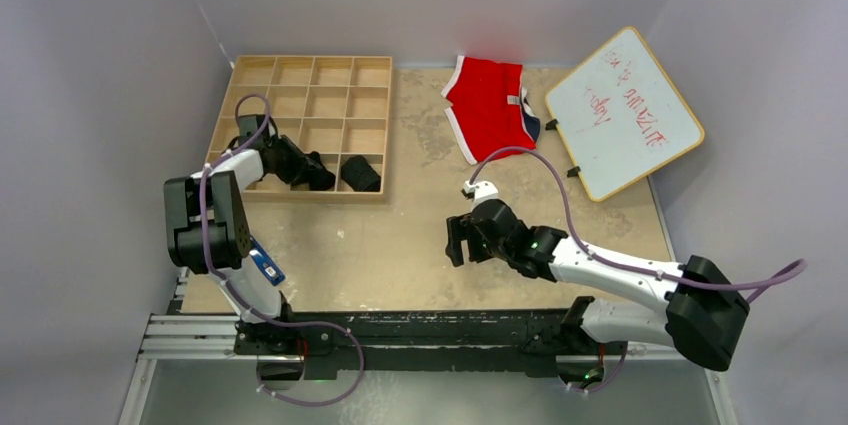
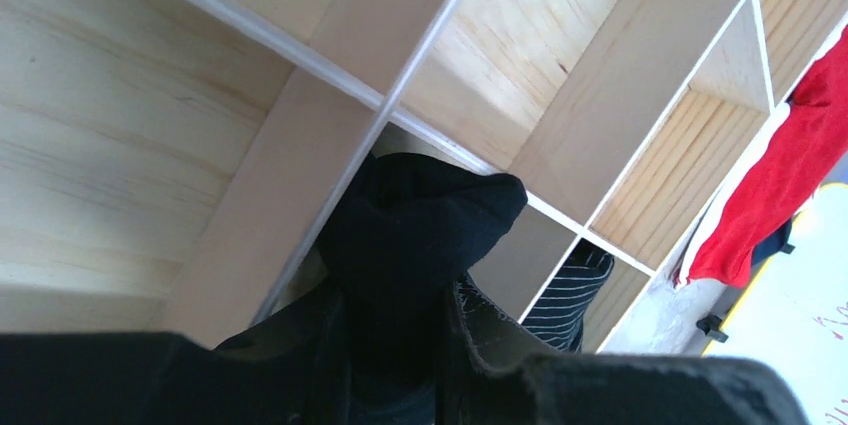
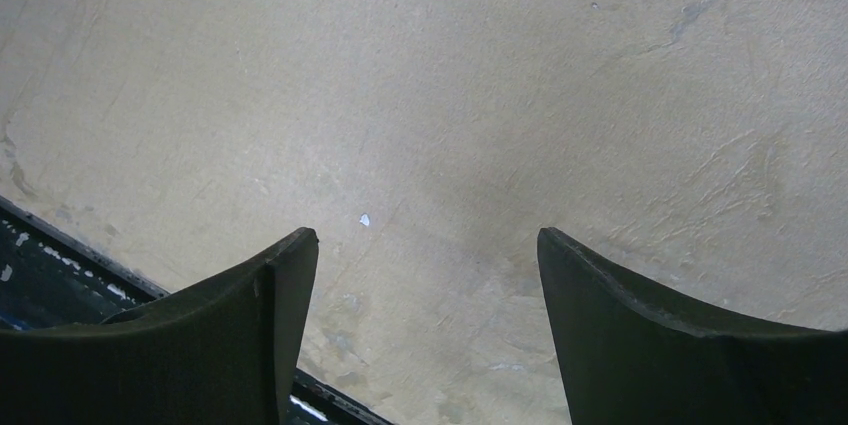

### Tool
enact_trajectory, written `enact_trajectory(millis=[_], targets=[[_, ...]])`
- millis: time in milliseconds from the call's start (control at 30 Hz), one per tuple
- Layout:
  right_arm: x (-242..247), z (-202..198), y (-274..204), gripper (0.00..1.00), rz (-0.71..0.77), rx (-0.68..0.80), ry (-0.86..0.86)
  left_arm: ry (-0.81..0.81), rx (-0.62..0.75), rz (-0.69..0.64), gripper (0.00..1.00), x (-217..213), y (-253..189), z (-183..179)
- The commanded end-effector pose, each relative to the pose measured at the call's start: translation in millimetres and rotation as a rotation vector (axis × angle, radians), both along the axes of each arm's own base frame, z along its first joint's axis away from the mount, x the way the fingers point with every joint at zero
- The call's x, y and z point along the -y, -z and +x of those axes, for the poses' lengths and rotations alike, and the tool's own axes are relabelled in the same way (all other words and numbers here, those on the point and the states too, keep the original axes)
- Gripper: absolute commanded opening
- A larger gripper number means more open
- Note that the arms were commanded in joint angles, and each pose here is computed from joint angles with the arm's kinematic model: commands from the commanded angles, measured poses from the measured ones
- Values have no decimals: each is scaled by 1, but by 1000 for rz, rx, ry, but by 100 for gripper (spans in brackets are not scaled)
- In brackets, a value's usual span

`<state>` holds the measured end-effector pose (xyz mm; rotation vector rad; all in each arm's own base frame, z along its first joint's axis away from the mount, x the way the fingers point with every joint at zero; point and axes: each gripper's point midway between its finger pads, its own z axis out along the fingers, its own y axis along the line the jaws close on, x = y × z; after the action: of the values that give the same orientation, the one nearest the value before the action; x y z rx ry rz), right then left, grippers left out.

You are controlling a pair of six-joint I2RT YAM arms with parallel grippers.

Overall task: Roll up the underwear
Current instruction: Place the underwear at the center of the board.

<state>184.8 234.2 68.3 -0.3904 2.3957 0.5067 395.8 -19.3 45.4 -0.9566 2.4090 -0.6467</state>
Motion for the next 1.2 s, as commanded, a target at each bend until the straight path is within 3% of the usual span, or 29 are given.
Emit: enact_trajectory(millis=[0, 133, 467, 1033, 1167], targets=[[-8, 5, -11, 82, 21, 8, 5, -46, -6, 39, 0, -8, 7, 3], [-10, 6, -10, 82, 19, 2, 3, -38, -90, 54, 1, -7, 26, -5], [-8, 5, -11, 82, 8, 0, 4, -72, -143, 82, 21, -3, 29, -13], [-3, 3, -12, 83, 18, 5, 22, -110, -40, 97, 59, -7, -27, -7], [-3, 3, -12, 83, 17, 5, 22, -108, -15, 88, 62, -6, -38, -7]])
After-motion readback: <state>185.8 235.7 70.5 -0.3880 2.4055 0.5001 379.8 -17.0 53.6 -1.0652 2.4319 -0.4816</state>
